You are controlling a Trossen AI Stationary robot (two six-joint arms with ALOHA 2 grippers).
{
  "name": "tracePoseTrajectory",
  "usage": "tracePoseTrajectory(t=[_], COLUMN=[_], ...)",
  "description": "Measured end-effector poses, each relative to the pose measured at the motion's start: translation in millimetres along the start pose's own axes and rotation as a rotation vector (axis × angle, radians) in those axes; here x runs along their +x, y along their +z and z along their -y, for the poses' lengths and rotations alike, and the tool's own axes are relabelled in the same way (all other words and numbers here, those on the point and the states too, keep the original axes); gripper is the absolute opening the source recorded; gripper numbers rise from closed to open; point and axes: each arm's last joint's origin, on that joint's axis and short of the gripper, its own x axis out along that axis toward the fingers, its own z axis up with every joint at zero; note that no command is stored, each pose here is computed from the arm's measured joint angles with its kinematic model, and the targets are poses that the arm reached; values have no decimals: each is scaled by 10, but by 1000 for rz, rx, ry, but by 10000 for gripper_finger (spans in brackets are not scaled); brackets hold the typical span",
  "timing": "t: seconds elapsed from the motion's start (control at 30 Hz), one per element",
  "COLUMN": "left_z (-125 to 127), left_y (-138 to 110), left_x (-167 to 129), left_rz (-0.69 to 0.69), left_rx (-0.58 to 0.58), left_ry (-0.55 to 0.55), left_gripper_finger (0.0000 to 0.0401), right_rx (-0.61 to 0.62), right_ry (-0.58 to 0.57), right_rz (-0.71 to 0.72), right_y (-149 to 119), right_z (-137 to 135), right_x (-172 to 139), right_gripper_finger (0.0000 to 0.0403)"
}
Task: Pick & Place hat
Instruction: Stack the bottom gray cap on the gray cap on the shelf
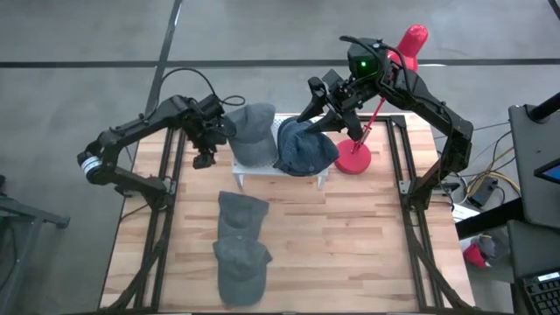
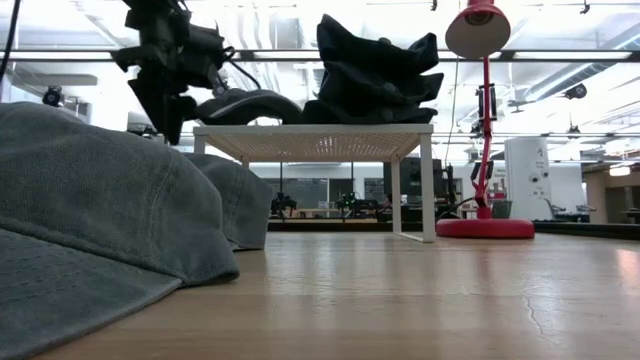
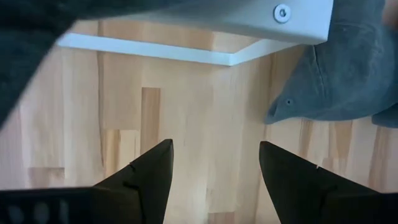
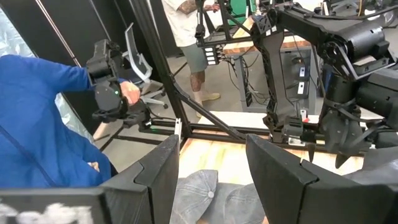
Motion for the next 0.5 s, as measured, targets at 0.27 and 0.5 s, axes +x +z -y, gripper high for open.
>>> tracePoseTrajectory(t=[0.27,0.5], left_z=[6,-1], left_y=[-45,-63], left_x=[81,73], left_rz=[-25,-29], left_rx=[-43,-74], left_ry=[-33,-36], left_gripper_finger=[230,230], right_rx=[4,5], right_ry=[0,0], right_rz=[-3,-4], right_y=[-5,-5], right_z=[0,0], right_x=[0,0], right_gripper_finger=[183,183])
